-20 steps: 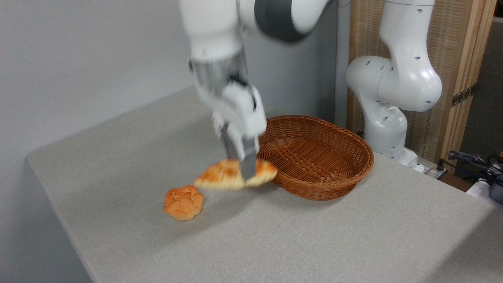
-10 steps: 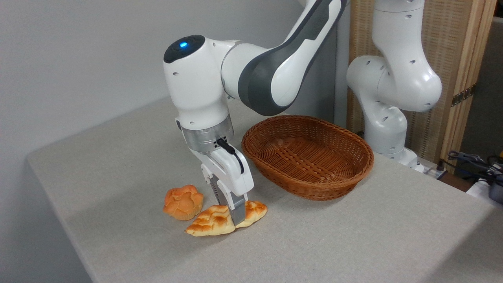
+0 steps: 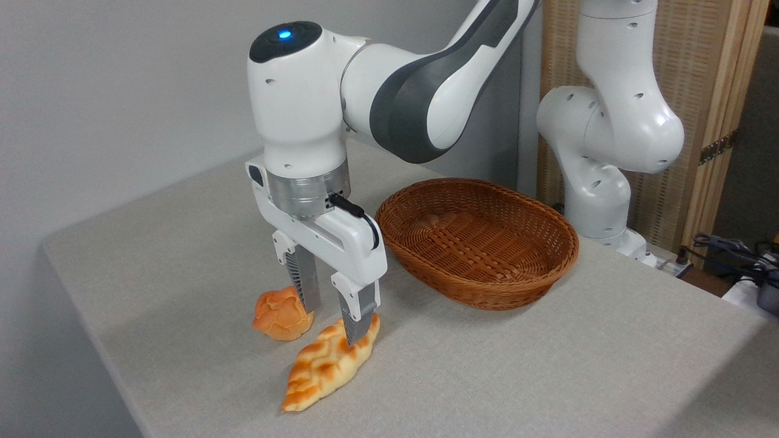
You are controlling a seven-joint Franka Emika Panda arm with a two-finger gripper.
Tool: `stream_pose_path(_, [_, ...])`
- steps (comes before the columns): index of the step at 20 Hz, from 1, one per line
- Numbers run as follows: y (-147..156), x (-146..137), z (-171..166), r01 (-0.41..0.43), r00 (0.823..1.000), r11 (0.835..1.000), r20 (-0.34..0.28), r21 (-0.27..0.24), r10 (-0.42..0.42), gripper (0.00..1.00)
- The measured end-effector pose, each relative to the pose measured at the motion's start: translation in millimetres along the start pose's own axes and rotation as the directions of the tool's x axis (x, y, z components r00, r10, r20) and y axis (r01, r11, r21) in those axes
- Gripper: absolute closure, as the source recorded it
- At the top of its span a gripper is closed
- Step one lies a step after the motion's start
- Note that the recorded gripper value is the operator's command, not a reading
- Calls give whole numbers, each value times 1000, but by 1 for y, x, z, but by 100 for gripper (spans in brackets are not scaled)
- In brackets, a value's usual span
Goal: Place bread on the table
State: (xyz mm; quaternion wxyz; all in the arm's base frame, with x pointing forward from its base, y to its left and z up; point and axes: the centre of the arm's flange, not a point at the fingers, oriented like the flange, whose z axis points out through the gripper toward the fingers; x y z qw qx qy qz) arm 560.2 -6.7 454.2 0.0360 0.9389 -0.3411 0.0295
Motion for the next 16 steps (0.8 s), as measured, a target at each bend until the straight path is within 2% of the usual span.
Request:
stream_pose_path(2, [-4, 1, -19, 33, 999, 999, -21, 15, -32, 0])
stream_pose_path(4, [-5, 2, -62, 62, 998, 998, -30, 16, -62, 0])
stream_pose_path(7, [11, 4, -126, 40, 999, 999, -20, 3, -40, 0])
stream_pose_path(9, [32, 16, -151, -5, 1000, 1000, -15, 12, 5, 0])
stream_pose_path(12, [55, 34, -167, -53, 999, 996, 10, 75, 52, 0])
stream_pose_path(16, [48, 34, -170, -44, 999, 995, 9, 87, 43, 0])
